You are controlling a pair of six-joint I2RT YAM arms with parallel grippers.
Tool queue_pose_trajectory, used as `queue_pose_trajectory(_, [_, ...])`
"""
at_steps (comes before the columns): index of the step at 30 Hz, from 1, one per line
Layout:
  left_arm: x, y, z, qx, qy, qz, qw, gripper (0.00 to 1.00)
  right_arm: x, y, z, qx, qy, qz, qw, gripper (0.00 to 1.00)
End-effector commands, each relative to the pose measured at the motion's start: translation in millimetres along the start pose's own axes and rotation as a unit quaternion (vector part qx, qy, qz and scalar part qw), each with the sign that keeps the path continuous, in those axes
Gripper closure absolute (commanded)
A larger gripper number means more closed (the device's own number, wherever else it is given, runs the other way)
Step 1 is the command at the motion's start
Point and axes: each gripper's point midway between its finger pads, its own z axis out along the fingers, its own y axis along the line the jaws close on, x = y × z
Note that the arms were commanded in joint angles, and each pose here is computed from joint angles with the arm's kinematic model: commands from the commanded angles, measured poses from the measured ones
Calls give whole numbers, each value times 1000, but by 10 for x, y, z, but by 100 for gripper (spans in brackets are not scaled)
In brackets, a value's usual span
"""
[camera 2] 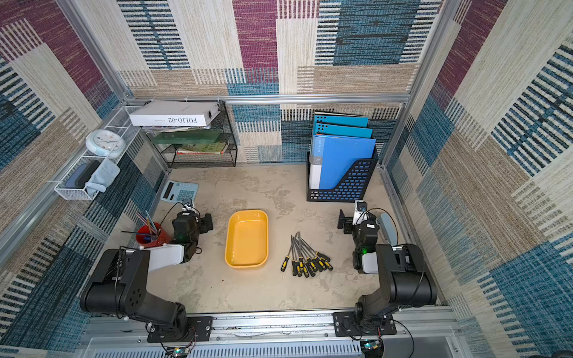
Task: Put the file tool into the storage box
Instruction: Pick up the file tool from the center of the board.
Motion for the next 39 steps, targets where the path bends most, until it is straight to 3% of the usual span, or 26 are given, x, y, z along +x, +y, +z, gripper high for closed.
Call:
queue_pose_trajectory(1, [-82, -11, 2, 3, -14, -1, 1000, 1, -99, 0, -6, 0, -21, -1, 1000, 1])
queue_pose_trajectory(21, [-75, -11, -2, 4, -14, 0, 1000, 0, -102, 5, 28, -2, -17, -1, 1000, 1])
queue_pose_trajectory(24, [-131, -29, -14, 8, -21, 3, 1000, 6, -153, -7, -21, 1, -27, 1, 1000, 1])
queue_pose_trajectory(27, [-311, -36, -67, 8, 25, 20, 999, 13, -225, -54, 180, 12, 46, 1, 999, 1])
queue_pose_trajectory(30, [-602, 8, -322, 14, 6, -1, 1000, 11, -291, -18, 259, 9, 137, 39, 990, 2])
queue_pose_trajectory(33, [-852, 11, -705, 28, 16, -32, 999, 7, -547, 194, 61, -9, 154, 74, 985, 3])
queue_pose_trajectory(37, [-883, -124, -1343, 71, 98, -63, 991, 2, -966, 660, -388, -56, 186, 144, 970, 4])
queue_pose_trajectory(39, [-823, -401, -1731, 168, 145, -67, 973, 1, -1041, 886, -700, -68, 227, 203, 950, 6])
